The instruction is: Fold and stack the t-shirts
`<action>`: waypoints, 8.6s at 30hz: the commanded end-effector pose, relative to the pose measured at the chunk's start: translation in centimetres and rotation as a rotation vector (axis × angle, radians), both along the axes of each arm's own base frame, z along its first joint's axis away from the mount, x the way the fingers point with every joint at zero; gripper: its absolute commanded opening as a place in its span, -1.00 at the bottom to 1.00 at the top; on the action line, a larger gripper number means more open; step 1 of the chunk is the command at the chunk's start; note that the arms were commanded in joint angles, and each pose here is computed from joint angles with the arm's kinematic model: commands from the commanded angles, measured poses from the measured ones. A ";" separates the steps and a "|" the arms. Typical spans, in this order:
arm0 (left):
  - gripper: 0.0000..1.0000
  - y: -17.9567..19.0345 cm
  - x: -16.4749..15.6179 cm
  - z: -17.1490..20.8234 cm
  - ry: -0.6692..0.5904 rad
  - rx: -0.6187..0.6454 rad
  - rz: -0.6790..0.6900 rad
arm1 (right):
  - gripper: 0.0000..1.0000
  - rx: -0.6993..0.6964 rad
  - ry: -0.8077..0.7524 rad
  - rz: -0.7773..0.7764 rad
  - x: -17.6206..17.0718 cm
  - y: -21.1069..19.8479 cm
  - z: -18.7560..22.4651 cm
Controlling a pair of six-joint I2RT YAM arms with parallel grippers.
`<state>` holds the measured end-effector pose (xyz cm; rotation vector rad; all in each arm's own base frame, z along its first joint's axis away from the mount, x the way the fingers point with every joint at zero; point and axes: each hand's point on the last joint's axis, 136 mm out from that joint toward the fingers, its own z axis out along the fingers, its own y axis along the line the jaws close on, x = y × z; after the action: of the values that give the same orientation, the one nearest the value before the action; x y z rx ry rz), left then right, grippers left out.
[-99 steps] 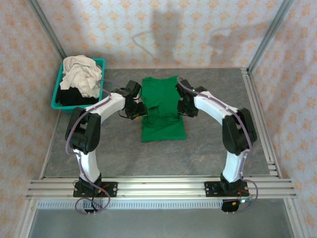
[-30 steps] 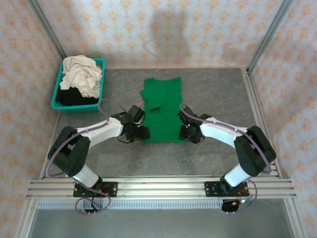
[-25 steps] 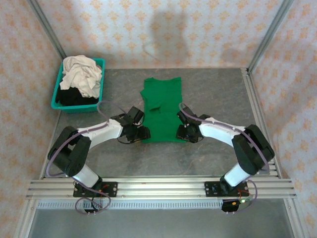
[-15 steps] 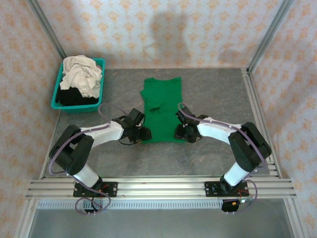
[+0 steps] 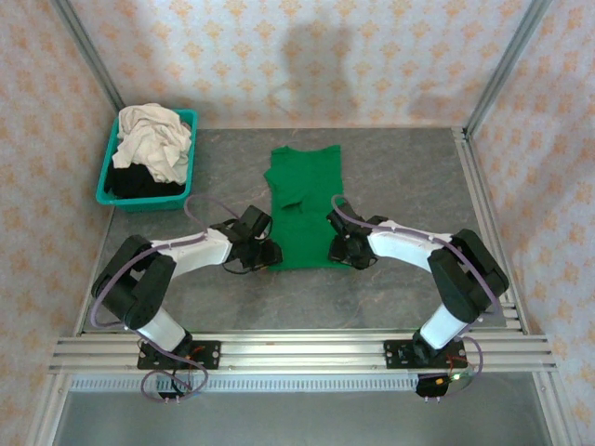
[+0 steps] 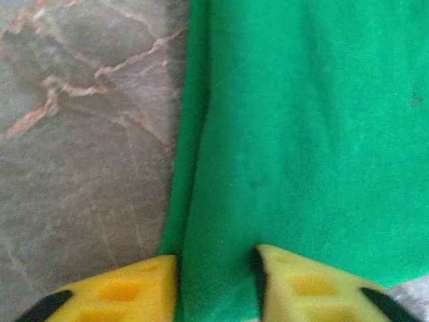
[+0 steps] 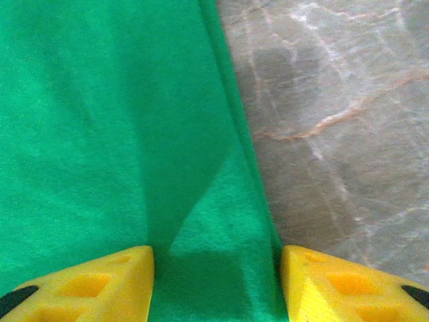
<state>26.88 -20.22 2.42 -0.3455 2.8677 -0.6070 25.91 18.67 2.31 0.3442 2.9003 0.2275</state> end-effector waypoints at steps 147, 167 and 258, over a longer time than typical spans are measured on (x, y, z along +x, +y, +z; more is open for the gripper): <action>-0.49 1.9 27.7 4.5 -0.092 0.123 0.004 | 0.03 -0.077 -0.192 -0.144 30.4 -2.6 5.7; 0.04 12.2 14.6 18.8 -0.391 0.148 0.249 | 0.84 -0.090 -0.195 0.061 14.9 7.2 3.7; 1.00 28.3 -1.3 11.4 -0.851 0.860 0.526 | 0.99 -0.439 -0.839 -0.402 11.3 -23.1 13.5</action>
<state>24.21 6.81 10.84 -0.5033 1.9723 0.3910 37.04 -1.75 13.20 0.5247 2.0973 -0.1236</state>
